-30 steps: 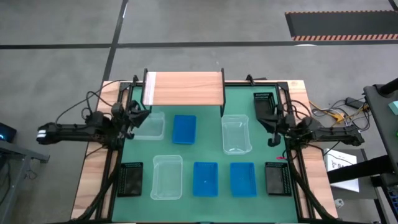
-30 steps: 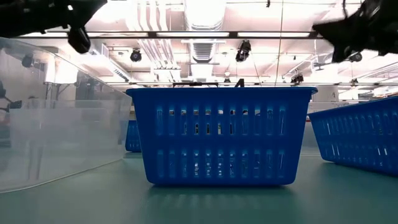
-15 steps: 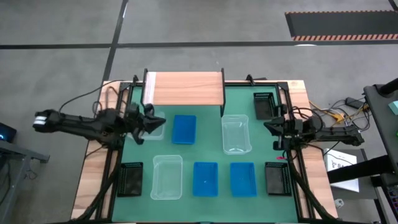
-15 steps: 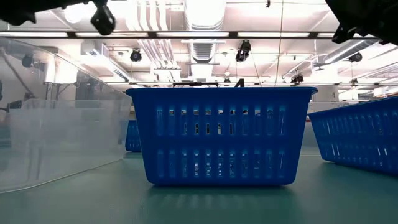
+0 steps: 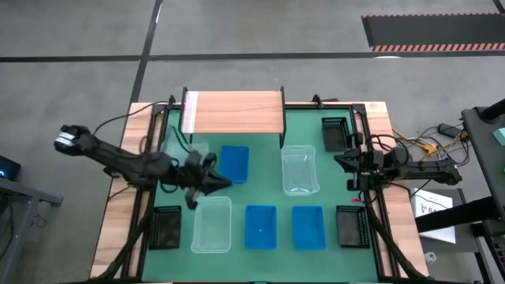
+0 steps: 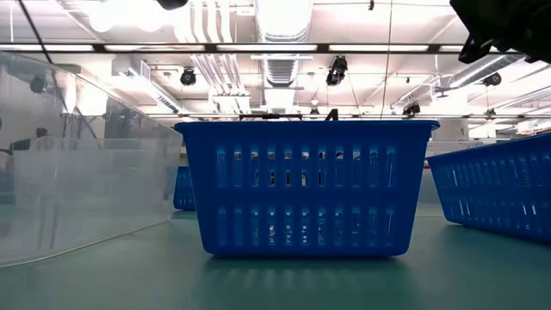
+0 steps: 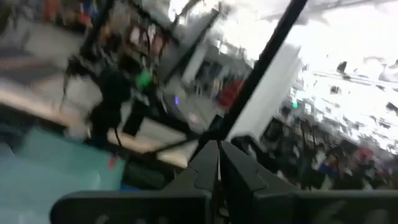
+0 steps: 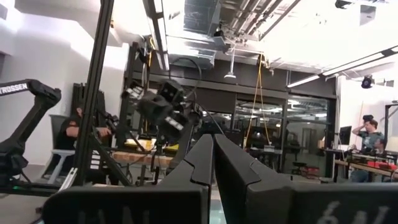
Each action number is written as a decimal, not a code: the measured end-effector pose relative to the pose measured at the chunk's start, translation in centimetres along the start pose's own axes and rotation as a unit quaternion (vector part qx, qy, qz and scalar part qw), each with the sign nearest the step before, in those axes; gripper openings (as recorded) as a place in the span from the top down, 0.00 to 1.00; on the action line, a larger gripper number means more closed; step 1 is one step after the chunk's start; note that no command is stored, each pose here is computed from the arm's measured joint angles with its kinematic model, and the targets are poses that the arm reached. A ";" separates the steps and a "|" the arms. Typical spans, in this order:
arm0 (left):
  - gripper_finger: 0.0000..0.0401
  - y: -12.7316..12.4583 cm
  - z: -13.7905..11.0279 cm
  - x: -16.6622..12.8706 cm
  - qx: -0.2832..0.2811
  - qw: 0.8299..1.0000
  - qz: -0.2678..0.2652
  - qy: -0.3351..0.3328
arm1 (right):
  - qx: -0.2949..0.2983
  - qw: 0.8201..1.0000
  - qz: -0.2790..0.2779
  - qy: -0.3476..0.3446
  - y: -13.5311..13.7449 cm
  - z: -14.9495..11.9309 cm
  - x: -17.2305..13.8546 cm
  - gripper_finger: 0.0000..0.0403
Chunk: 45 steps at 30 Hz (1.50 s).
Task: Stack baskets on shelf by color
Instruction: Put the top blue bin on the shelf
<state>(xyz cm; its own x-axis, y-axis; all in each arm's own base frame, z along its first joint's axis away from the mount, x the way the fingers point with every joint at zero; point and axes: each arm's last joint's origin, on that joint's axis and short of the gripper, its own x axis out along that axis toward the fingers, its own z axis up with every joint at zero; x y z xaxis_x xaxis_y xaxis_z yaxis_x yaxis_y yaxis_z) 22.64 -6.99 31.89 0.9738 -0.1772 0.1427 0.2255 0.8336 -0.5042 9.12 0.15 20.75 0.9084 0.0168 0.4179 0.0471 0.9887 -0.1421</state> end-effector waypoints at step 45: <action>0.73 8.4 -5.9 7.8 0.213 0.769 0.308 0.519 | 0.013 0.999 0.005 0.039 0.1 -0.8 0.0 0.98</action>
<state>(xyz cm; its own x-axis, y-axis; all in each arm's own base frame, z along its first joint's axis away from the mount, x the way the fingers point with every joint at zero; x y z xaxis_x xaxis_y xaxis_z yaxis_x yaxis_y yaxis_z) 32.28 -4.43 23.78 0.4416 0.1816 -0.8786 -0.1028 0.9831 0.1515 9.41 0.15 20.04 0.9387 0.0157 0.3444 0.0285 0.9920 -0.1229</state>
